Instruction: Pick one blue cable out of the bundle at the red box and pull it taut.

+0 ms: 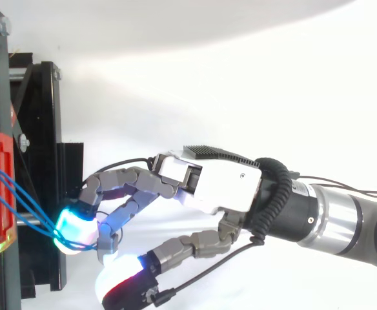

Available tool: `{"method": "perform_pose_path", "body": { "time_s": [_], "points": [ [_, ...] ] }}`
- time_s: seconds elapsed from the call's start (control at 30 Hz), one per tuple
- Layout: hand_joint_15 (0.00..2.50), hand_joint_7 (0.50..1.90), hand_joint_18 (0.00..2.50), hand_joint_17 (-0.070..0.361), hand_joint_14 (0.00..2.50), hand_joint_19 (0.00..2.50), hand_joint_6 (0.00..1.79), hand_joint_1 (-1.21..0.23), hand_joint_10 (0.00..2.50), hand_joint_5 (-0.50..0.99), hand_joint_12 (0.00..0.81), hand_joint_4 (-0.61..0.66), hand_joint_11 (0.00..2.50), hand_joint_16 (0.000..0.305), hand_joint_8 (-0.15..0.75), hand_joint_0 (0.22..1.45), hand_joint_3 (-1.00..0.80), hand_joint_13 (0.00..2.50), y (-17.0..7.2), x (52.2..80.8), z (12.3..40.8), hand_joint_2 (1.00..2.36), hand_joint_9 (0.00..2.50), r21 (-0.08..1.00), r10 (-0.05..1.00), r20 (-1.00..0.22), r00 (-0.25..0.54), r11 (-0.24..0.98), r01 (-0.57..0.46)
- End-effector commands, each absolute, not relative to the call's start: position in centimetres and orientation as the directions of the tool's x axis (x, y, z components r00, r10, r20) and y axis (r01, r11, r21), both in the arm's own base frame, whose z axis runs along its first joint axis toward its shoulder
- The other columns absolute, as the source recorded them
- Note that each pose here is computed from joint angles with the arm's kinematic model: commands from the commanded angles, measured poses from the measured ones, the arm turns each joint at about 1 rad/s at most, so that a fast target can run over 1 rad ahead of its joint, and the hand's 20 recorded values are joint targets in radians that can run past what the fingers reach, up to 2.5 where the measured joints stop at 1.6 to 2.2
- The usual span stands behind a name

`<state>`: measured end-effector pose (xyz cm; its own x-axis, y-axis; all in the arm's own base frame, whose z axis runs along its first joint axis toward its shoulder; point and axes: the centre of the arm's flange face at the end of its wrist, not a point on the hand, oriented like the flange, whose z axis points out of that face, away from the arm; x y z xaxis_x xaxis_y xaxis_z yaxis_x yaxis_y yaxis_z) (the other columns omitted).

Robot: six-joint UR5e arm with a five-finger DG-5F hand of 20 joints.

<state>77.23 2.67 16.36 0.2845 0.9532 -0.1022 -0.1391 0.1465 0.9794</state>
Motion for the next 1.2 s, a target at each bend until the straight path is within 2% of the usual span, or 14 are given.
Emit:
{"method": "perform_pose_path", "body": {
  "time_s": [0.0,0.1,0.17,0.4,0.5,0.6,0.63,0.7,1.03,1.17],
  "points": [
    [0.27,1.0,0.4,0.12,0.01,0.31,0.5,-0.74,0.02,-0.1,0.345,0.3,0.89,0.053,0.303,0.61,-0.5,0.49,2.7,77.3,15.5,1.0,0.95,0.979,0.952,-0.108,0.288,0.153,-0.136],
    [0.28,0.99,0.39,0.12,0.01,0.31,0.5,-0.73,0.02,-0.1,0.344,0.3,0.9,0.053,0.302,0.6,-0.5,0.49,2.8,77.5,14.5,1.0,0.95,0.98,0.953,-0.097,0.287,0.142,-0.141],
    [0.27,0.99,0.39,0.12,0.01,0.31,0.5,-0.72,0.02,-0.1,0.345,0.3,0.9,0.053,0.305,0.6,-0.5,0.49,2.7,77.7,14.7,1.0,0.95,0.982,0.957,-0.058,0.284,0.106,-0.155],
    [0.27,1.0,0.39,0.119,0.01,0.31,0.5,-0.72,0.02,-0.11,0.346,0.3,0.9,0.053,0.307,0.6,-0.5,0.5,2.1,77.9,15.0,1.0,0.96,0.987,0.958,-0.051,0.282,0.091,-0.131],
    [0.27,1.06,0.4,0.119,0.01,0.31,0.5,-0.72,0.02,-0.1,0.345,0.26,0.93,0.053,0.304,0.61,-0.49,0.5,2.2,78.0,15.1,1.0,0.96,0.987,0.959,-0.05,0.28,0.09,-0.13],
    [0.27,1.17,0.4,0.119,0.01,0.31,0.5,-0.74,0.02,-0.1,0.346,0.17,0.98,0.053,0.308,0.61,-0.46,0.49,2.1,78.0,15.1,1.0,0.95,0.987,0.958,-0.051,0.283,0.091,-0.13],
    [0.27,1.24,0.41,0.119,0.01,0.3,0.5,-0.76,0.02,-0.1,0.35,0.13,0.99,0.053,0.306,0.62,-0.45,0.5,2.2,78.0,15.1,1.0,0.95,0.987,0.958,-0.05,0.282,0.09,-0.132],
    [0.27,1.28,0.41,0.119,0.01,0.29,0.5,-0.78,0.02,-0.1,0.351,0.12,1.0,0.053,0.306,0.63,-0.43,0.5,2.5,78.0,15.3,1.01,0.94,0.986,0.959,-0.048,0.28,0.09,-0.138],
    [0.27,1.18,0.39,0.119,0.01,0.32,0.5,-0.74,0.02,-0.1,0.352,0.21,0.98,0.053,0.308,0.6,-0.47,0.49,3.2,78.8,16.0,1.0,0.94,0.979,0.955,-0.088,0.282,0.135,-0.152],
    [0.27,1.22,0.39,0.119,0.01,0.32,0.5,-0.72,0.02,-0.09,0.353,0.19,0.99,0.053,0.312,0.6,-0.47,0.49,3.1,79.0,15.8,1.0,0.95,0.977,0.956,-0.075,0.284,0.127,-0.171]
  ]
}}
